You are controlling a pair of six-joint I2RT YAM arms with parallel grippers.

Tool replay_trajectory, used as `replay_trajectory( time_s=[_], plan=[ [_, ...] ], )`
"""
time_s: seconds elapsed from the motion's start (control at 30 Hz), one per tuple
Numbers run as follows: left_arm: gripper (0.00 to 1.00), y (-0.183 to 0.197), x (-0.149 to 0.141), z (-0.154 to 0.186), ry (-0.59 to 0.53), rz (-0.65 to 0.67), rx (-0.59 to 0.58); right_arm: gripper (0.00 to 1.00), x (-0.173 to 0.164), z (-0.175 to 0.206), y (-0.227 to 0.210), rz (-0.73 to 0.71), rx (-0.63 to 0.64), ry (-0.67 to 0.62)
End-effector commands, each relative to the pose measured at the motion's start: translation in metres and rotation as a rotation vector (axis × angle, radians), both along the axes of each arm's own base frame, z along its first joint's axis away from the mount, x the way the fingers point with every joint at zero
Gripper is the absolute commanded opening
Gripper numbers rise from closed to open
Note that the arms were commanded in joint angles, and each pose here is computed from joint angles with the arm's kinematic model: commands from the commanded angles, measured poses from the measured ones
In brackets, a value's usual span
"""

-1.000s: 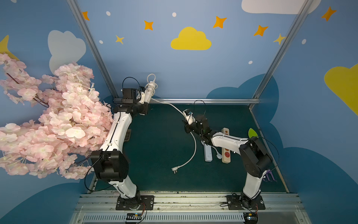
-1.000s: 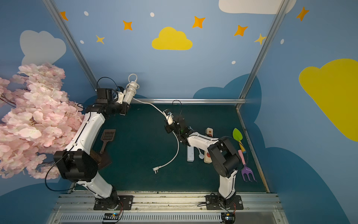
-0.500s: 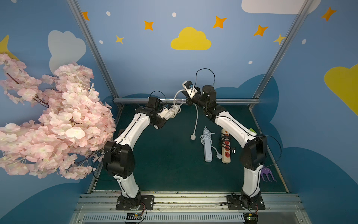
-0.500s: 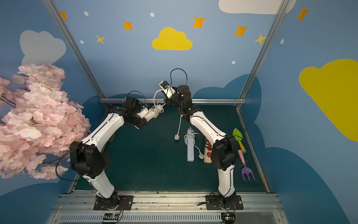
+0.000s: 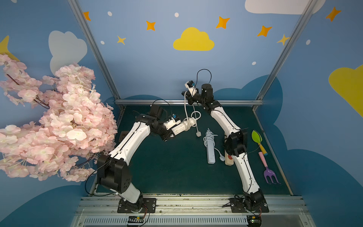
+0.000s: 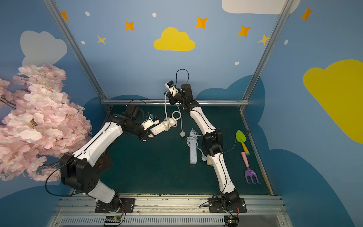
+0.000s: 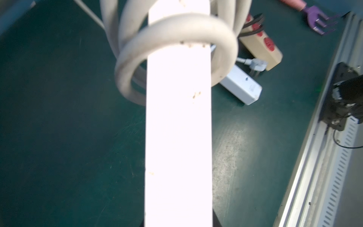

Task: Wrap the cord around the power strip
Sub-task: Wrap the power cord around the power strip.

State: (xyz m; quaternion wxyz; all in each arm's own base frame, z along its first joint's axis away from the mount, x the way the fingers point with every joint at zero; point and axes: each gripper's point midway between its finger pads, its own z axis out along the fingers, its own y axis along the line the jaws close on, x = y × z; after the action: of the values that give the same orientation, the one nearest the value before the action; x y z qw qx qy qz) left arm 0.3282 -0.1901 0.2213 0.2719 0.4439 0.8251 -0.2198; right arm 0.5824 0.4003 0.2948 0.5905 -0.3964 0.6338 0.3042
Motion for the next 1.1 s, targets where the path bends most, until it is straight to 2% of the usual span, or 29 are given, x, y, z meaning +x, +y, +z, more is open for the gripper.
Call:
replay_trajectory(
  time_s=[0.0, 0.1, 0.2, 0.47, 0.57, 0.77, 0.93, 1.0, 1.07],
  plan=[
    [0.03, -0.024, -0.019, 0.05, -0.106, -0.146, -0.199, 0.0, 0.017, 0.017, -0.02, -0.029, 0.156, 0.064],
    [0.03, -0.022, -0.01, 0.068, -0.149, -0.113, -0.248, 0.0, 0.023, -0.004, -0.019, -0.04, 0.221, 0.163],
    [0.03, -0.022, 0.001, 0.079, -0.197, -0.072, -0.274, 0.0, 0.023, -0.031, -0.008, -0.087, 0.217, 0.235],
    [0.03, -0.028, 0.02, 0.128, -0.288, 0.058, -0.407, 0.0, 0.006, -0.071, 0.021, -0.138, 0.32, 0.355],
    [0.03, -0.037, 0.012, 0.141, -0.296, 0.063, -0.405, 0.06, 0.003, -0.075, 0.028, -0.156, 0.349, 0.373],
    [0.03, -0.046, -0.007, 0.16, -0.307, 0.056, -0.434, 0.2, 0.009, -0.08, 0.035, -0.216, 0.332, 0.352],
    [0.03, -0.044, -0.009, 0.177, -0.351, 0.079, -0.462, 0.3, 0.012, -0.107, 0.033, -0.243, 0.315, 0.378],
    [0.03, -0.042, -0.006, 0.181, -0.37, 0.097, -0.469, 0.26, 0.006, -0.117, 0.037, -0.223, 0.294, 0.397],
    [0.03, -0.037, 0.003, 0.184, -0.391, 0.142, -0.467, 0.11, -0.004, -0.123, 0.044, -0.193, 0.249, 0.421]
  ],
)
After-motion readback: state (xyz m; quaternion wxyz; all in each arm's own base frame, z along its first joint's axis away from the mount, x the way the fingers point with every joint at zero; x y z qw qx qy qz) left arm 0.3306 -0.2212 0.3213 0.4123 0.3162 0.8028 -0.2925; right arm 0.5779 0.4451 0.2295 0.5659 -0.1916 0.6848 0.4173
